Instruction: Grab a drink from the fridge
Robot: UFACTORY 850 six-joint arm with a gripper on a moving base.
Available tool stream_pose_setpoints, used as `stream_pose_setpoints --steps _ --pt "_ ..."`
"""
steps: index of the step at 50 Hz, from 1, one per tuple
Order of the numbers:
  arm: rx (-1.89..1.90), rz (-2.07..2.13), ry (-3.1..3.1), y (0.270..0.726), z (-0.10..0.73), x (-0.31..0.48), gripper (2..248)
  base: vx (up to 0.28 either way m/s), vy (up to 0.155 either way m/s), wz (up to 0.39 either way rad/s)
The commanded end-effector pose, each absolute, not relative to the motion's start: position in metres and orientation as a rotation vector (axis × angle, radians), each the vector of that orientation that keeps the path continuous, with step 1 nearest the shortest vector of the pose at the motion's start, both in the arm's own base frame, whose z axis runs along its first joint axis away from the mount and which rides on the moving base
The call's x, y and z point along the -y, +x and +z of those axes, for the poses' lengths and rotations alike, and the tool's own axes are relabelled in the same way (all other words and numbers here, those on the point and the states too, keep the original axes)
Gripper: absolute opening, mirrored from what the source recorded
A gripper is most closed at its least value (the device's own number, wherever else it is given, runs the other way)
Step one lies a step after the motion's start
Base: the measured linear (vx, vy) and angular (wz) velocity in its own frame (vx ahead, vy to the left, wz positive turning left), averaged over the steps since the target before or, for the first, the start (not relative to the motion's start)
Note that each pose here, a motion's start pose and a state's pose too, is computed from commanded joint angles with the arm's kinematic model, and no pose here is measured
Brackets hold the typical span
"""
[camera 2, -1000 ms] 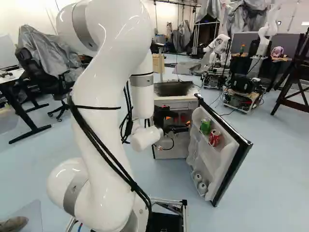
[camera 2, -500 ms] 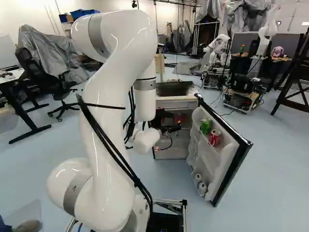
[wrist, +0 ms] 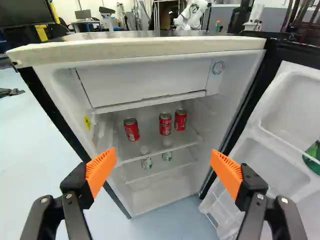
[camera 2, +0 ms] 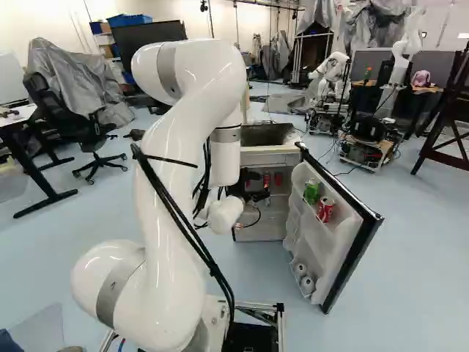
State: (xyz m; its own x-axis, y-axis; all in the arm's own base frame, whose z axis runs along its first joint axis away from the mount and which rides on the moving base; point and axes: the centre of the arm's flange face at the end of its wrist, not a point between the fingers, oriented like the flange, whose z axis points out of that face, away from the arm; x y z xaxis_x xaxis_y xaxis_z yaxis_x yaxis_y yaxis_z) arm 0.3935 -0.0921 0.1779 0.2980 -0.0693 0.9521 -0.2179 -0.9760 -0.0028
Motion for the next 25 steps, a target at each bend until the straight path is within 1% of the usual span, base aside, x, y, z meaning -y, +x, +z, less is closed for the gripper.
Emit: stream_pose_setpoints --steps 25 --pt "0.268 1.734 2.458 0.429 0.137 0.099 247 0.0 0.0 0.0"
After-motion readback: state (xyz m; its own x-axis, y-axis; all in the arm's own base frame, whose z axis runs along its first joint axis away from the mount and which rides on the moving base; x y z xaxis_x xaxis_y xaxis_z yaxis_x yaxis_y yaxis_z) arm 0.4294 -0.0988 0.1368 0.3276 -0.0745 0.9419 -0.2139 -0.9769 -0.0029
